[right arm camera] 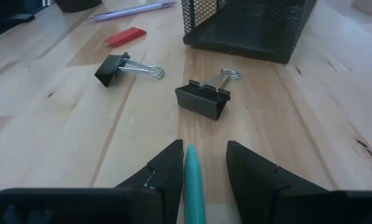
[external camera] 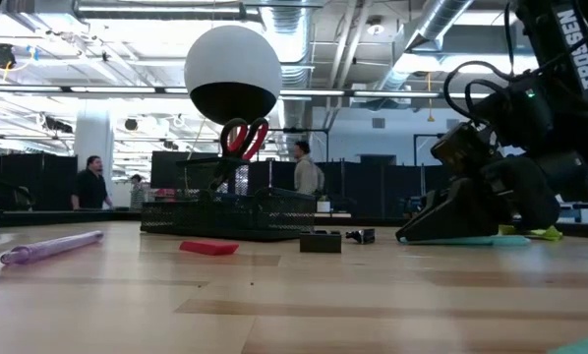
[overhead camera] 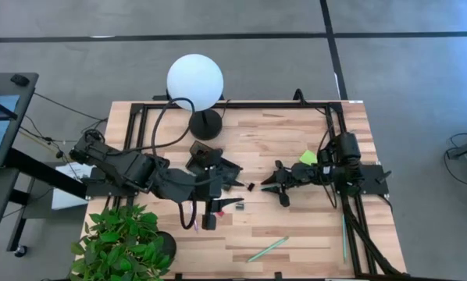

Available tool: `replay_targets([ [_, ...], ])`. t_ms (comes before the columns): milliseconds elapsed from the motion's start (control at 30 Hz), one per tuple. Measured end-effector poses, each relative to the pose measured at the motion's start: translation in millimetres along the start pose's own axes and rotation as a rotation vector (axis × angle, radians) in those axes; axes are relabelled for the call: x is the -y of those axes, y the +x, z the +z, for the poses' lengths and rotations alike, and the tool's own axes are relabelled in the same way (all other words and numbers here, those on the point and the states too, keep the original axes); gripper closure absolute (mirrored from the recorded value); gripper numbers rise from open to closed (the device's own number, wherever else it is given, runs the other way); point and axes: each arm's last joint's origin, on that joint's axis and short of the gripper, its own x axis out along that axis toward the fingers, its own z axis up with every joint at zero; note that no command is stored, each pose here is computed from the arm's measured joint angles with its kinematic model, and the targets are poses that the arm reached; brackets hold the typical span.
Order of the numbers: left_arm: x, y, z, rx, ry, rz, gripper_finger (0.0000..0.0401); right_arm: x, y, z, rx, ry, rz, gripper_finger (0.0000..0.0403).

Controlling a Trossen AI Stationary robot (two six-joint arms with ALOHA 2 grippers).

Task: Pick and place office supplies into organizer
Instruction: Put the blue pen into the black desk organizer

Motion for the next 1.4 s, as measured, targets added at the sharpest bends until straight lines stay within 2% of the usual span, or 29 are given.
replay_targets([
  [267, 1, 0, 0, 0.002, 0.001, 0.018, 0.0248, -5, 0, 0, 0.0, -0.091, 0.02, 0.03],
  [500, 1, 0, 0, 0.002, 0.001, 0.018, 0.0248, -17, 2, 0, 0.001, -0.165, 0.068, 0.0363],
  [600, 1, 0, 0, 0.002, 0.001, 0.018, 0.0248, -21, 2, 0, 0.005, -0.176, 0.048, 0.0389],
  [733, 1, 0, 0, 0.005, -0.004, 0.019, 0.0248, -26, 3, -1, 0.007, -0.191, -0.045, 0.0381],
  [833, 1, 0, 3, 0.026, -0.03, 0.025, 0.0248, -27, 3, 1, 0.031, -0.209, -0.065, 0.0376],
  [967, 2, -2, 2, 0.027, -0.033, 0.07, 0.0248, -26, 2, 3, 0.066, -0.212, -0.12, 0.0394],
  [1200, 7, -5, 1, 0.021, -0.026, 0.15, 0.0248, -26, 2, 7, 0.11, -0.223, -0.13, 0.0402],
  [1400, 10, -7, -2, -0.003, -0.015, 0.155, 0.0248, -22, 1, 8, 0.1, -0.235, -0.147, 0.0403],
])
